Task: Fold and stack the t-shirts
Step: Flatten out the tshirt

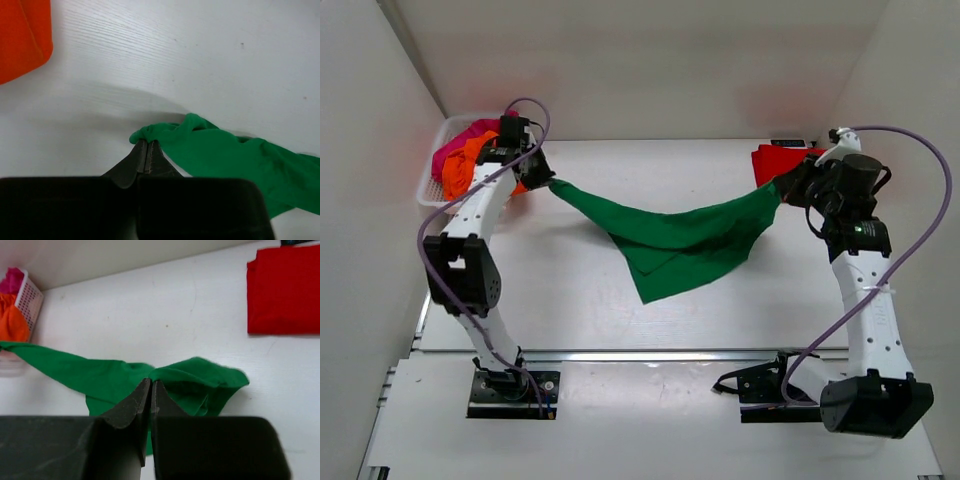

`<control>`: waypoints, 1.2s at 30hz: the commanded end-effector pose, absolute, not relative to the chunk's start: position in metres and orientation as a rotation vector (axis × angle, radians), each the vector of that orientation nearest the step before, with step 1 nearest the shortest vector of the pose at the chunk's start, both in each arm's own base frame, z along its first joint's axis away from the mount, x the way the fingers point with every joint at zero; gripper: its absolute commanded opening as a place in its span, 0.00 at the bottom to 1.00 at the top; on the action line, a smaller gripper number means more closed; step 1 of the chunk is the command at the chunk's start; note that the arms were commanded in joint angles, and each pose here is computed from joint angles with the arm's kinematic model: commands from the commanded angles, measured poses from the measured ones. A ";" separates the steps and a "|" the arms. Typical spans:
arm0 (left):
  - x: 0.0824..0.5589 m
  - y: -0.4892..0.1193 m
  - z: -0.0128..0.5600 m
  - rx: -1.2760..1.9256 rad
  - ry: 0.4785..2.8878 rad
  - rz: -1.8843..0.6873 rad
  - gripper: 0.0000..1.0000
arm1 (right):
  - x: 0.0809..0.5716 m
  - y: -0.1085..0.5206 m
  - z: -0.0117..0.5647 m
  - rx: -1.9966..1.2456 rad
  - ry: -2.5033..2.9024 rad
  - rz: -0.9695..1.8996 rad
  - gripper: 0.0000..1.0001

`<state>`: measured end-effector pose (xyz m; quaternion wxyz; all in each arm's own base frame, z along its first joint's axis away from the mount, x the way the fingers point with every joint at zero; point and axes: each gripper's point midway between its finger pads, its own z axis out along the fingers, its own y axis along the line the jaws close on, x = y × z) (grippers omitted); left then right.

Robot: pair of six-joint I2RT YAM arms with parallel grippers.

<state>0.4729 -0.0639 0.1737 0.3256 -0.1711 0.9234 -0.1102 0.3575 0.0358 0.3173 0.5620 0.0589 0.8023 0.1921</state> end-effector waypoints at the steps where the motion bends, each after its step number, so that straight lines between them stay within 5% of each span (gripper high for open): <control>1: 0.451 -0.060 0.290 -0.406 2.114 -0.411 0.00 | 0.335 0.027 0.408 0.063 1.595 0.390 0.00; 12: 0.334 -0.014 0.444 -0.471 1.739 -0.366 0.00 | 0.227 0.019 0.574 0.040 1.258 0.218 0.00; 20: 0.294 0.021 0.477 -0.631 1.483 -0.221 0.00 | 0.186 -0.026 0.594 0.248 1.134 0.018 0.00; 23: 0.293 0.026 0.458 -0.646 1.524 -0.177 0.00 | 0.189 -0.018 0.578 0.254 1.162 0.062 0.00; 28: 0.357 -0.005 0.368 -0.568 1.845 -0.254 0.00 | 0.238 0.012 0.539 0.195 1.317 0.030 0.00; 33: 0.403 -0.028 0.264 -0.574 1.990 -0.322 0.00 | 0.325 0.011 0.428 0.117 1.563 0.259 0.00; 35: 0.420 -0.028 0.236 -0.575 2.065 -0.276 0.19 | 0.344 0.005 0.378 0.180 1.630 0.320 0.00; 36: 0.432 -0.029 0.220 -0.566 2.124 -0.243 0.38 | 0.357 -0.001 0.346 0.183 1.697 0.201 0.00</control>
